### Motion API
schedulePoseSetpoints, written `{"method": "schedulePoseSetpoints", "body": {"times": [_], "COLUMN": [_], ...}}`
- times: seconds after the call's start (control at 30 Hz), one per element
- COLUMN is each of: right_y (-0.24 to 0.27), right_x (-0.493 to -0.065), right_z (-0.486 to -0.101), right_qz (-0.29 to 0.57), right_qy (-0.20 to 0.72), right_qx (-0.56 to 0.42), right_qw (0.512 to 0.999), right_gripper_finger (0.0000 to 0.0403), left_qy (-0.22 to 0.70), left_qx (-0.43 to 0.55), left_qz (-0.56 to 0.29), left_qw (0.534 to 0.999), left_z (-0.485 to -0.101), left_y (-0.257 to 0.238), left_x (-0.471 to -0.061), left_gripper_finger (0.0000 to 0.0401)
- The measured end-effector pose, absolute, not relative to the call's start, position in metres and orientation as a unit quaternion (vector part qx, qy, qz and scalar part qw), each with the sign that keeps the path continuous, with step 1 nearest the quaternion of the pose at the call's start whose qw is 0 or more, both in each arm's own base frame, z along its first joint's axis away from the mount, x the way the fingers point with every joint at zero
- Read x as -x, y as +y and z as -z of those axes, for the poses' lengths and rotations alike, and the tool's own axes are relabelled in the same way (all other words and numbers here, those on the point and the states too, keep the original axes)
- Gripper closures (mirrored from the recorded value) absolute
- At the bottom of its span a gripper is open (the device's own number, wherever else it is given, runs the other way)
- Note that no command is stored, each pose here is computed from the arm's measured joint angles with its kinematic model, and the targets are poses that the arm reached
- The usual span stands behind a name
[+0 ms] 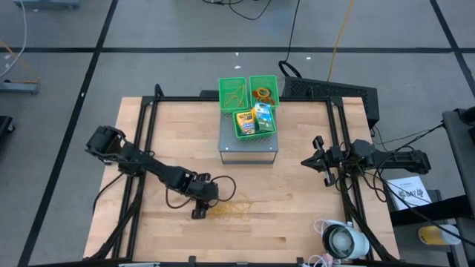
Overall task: Pick & Place Office Desk Supplies
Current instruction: Put the yellow rubber band into the left green bin on the shelf
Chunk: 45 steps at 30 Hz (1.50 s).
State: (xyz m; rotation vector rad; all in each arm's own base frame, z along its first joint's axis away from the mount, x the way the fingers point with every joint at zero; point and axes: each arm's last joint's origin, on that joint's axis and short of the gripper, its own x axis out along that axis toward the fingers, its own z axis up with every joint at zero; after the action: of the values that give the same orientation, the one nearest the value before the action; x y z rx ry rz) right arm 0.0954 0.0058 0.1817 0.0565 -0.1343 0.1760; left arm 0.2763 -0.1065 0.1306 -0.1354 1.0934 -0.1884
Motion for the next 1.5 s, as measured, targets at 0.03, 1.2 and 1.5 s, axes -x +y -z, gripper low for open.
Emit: {"method": "schedulePoseSetpoints", "body": {"times": [0.03,1.2,1.5], "right_y": [0.006,0.006,0.006], "right_x": [-0.095,-0.095,-0.095], "right_z": [-0.182,-0.182,-0.182], "right_qz": [-0.088,-0.088,-0.088], "right_qy": [-0.067,-0.067,-0.067], "right_qx": [-0.028,-0.028,-0.028], "right_qw": [0.993,0.993,0.993], "right_gripper_finger": [0.0403,0.0403,0.0403], "left_qy": [0.516,0.526,0.523], "left_qx": [0.054,-0.046,-0.04], "left_qz": [0.09,-0.038,-0.018], "left_qw": [0.85,0.848,0.851], "left_z": [-0.131,-0.108,-0.115], "left_y": [-0.108,-0.095,-0.092], "left_x": [-0.276,-0.278,-0.279], "left_gripper_finger": [0.0185,0.0375,0.0389]}}
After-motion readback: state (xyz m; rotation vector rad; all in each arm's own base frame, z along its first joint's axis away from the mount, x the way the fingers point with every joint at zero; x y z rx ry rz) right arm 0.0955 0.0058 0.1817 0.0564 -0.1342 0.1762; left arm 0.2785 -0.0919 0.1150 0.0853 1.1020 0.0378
